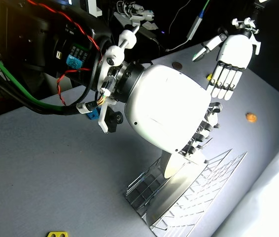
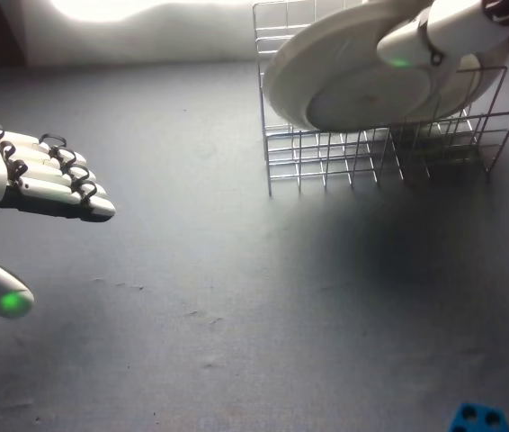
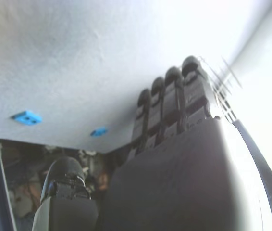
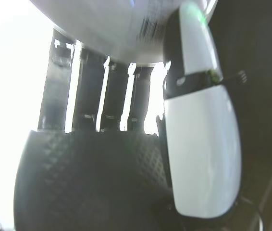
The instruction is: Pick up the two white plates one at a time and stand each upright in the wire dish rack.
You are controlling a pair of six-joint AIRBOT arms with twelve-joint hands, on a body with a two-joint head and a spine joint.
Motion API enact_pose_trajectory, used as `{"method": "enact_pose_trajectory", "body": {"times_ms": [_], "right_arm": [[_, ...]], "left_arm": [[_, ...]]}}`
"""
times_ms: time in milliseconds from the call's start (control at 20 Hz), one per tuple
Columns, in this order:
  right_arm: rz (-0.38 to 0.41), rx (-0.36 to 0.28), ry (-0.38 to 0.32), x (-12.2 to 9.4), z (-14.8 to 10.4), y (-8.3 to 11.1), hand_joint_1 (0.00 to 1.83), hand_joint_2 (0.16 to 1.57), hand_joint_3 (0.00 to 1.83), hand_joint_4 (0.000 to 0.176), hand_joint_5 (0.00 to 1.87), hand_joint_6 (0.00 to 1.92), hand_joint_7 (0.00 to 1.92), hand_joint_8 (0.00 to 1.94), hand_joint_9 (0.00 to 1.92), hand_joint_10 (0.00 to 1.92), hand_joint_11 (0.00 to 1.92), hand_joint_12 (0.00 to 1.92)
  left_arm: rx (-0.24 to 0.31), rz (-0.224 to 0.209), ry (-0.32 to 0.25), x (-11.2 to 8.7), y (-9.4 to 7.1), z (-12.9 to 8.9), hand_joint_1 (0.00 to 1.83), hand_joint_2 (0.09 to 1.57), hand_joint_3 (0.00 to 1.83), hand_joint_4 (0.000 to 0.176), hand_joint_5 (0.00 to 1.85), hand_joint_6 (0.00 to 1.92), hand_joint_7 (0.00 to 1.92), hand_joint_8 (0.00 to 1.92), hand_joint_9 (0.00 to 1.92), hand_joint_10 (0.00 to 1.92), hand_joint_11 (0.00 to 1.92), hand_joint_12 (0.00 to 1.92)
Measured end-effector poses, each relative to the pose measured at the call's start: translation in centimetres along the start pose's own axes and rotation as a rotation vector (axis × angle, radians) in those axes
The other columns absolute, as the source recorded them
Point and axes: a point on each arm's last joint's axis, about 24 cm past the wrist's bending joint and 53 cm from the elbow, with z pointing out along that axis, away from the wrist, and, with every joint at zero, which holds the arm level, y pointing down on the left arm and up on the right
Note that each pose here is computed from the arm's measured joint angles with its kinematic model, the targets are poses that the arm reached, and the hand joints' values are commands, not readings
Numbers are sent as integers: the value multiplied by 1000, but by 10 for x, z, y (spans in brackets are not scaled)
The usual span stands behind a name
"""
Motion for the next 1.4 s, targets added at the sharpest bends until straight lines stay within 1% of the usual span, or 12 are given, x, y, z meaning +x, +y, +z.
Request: {"method": "enact_pose_trajectory", "body": {"times_ms": [200, 250, 300, 400, 500, 650, 750, 900, 1100, 1250, 1300, 1400], "right_arm": [[-2, 6, 11, 6, 6, -3, 1208, 1129, 1, 33, 951, 1039, 970, 1003, 1116, 12, 539, 1173], [-2, 6, 12, 6, 8, -4, 1222, 1104, 0, 34, 1004, 956, 1033, 898, 1150, 21, 611, 1103], [-2, 11, 12, 7, 9, -6, 1212, 1119, 5, 32, 959, 1007, 995, 978, 1123, 11, 571, 1100], [-6, 23, 17, 9, 12, -12, 1217, 1112, 0, 33, 978, 981, 1020, 936, 1134, 13, 579, 1082], [-7, 28, 15, 8, 16, -15, 1203, 1137, 0, 35, 935, 1048, 959, 1033, 1116, 16, 528, 1178], [-11, 42, 19, 11, 21, -22, 1211, 1127, 0, 29, 956, 1001, 980, 1020, 1123, 17, 549, 1168], [-11, 43, 19, 11, 23, -23, 1193, 1155, 4, 31, 888, 1127, 928, 1079, 1093, 7, 518, 1104], [-15, 41, 21, 13, 26, -22, 1204, 1132, 2, 32, 926, 1068, 978, 999, 1111, 10, 555, 1068], [-24, 46, 29, 17, 26, -25, 1195, 1151, 2, 32, 902, 1119, 927, 1067, 1079, 5, 514, 1095], [-37, 45, 37, 23, 27, -26, 1206, 1133, 0, 32, 934, 1060, 975, 1001, 1105, 15, 544, 1080], [-37, 44, 39, 24, 28, -25, 1193, 1155, 4, 32, 887, 1137, 930, 1068, 1082, 7, 521, 1095], [-39, 44, 39, 24, 28, -26, 1203, 1139, 0, 32, 927, 1057, 966, 1031, 1118, 20, 534, 1146]], "left_arm": [[-3, 0, 0, 0, 1, -1, 0, 1075, 0, 0, 122, 15, 128, 13, 76, 9, 31, 15], [-2, 0, 0, 0, 1, -1, 0, 1073, 0, 0, 116, 10, 122, 9, 71, 6, 25, 13], [-1, -1, 0, 0, 1, -1, 0, 1075, 0, 0, 89, 2, 100, 1, 58, 1, 9, 6], [-17, -5, -5, -3, 9, -3, 0, 1084, 4, 0, 90, 3, 106, 4, 69, 6, 15, 9], [-32, -7, -15, -6, 14, -5, 0, 1080, 2, 0, 87, 5, 96, 1, 60, 1, 9, 7], [-21, -10, -9, -4, 12, -5, 0, 1078, 1, 0, 85, 3, 94, 3, 59, 3, 5, 6], [-21, -12, -10, -5, 11, -5, 0, 1082, 2, 0, 105, 10, 113, 10, 75, 9, 10, 9], [-11, -11, -5, -3, 8, -3, 0, 1083, 3, 0, 84, 0, 102, 3, 61, 1, 0, 5], [-8, -10, -5, -3, 6, -2, 0, 1084, 3, 0, 82, 6, 88, 1, 44, 0, 0, 0], [-9, -11, -6, -3, 6, -3, 0, 1085, 2, 0, 93, 8, 102, 6, 58, 5, 5, 3], [-8, -10, -6, -3, 6, -3, 0, 1089, 4, 0, 86, 4, 93, 2, 52, 2, 1, 0], [-8, -11, -5, -4, 7, -3, 0, 1086, 2, 0, 98, 8, 111, 8, 69, 8, 14, 6]]}}
